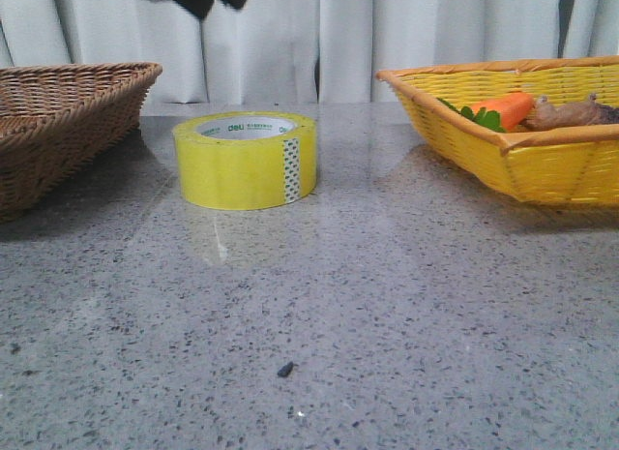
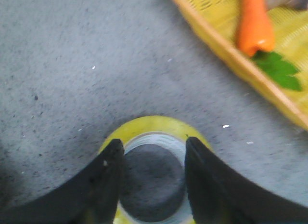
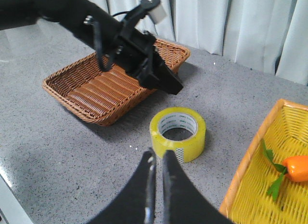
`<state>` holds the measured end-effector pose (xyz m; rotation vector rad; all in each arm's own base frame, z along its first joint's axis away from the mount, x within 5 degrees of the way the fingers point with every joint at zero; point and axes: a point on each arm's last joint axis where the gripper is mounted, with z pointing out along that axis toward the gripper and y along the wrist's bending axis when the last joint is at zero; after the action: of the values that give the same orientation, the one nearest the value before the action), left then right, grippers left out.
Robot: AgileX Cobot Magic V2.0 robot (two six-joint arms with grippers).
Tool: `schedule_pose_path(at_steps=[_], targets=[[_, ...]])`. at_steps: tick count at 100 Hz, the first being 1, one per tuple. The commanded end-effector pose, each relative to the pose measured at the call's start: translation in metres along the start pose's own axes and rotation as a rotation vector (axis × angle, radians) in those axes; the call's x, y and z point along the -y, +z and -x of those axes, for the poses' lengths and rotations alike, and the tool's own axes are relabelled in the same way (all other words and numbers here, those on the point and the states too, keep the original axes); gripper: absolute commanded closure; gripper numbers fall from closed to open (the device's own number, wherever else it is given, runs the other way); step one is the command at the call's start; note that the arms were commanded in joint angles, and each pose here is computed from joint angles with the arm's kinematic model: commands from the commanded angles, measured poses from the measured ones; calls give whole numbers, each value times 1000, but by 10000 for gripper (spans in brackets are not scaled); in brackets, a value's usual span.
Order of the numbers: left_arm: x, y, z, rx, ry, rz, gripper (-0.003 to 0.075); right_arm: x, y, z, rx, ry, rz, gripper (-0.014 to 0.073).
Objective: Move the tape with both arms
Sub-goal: 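Lower the left gripper over the tape roll on the table, then grasp the tape roll with the left gripper and lift it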
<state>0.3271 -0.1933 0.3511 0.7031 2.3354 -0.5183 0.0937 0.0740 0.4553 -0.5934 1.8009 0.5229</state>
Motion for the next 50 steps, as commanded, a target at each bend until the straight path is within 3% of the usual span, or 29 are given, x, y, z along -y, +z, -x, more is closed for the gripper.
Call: schedule_pose_path(at_steps=[1,13,50], targets=[[3,-13,14,56,21,25,370,0,-6,12,94,-4,-11,651],[-3,5,9,-2,31,44,260,0,-6,13,112,-5,-12,651],[-18,46,-4,-109,42,80,258,1,-4,15,123,-4,-14,651]])
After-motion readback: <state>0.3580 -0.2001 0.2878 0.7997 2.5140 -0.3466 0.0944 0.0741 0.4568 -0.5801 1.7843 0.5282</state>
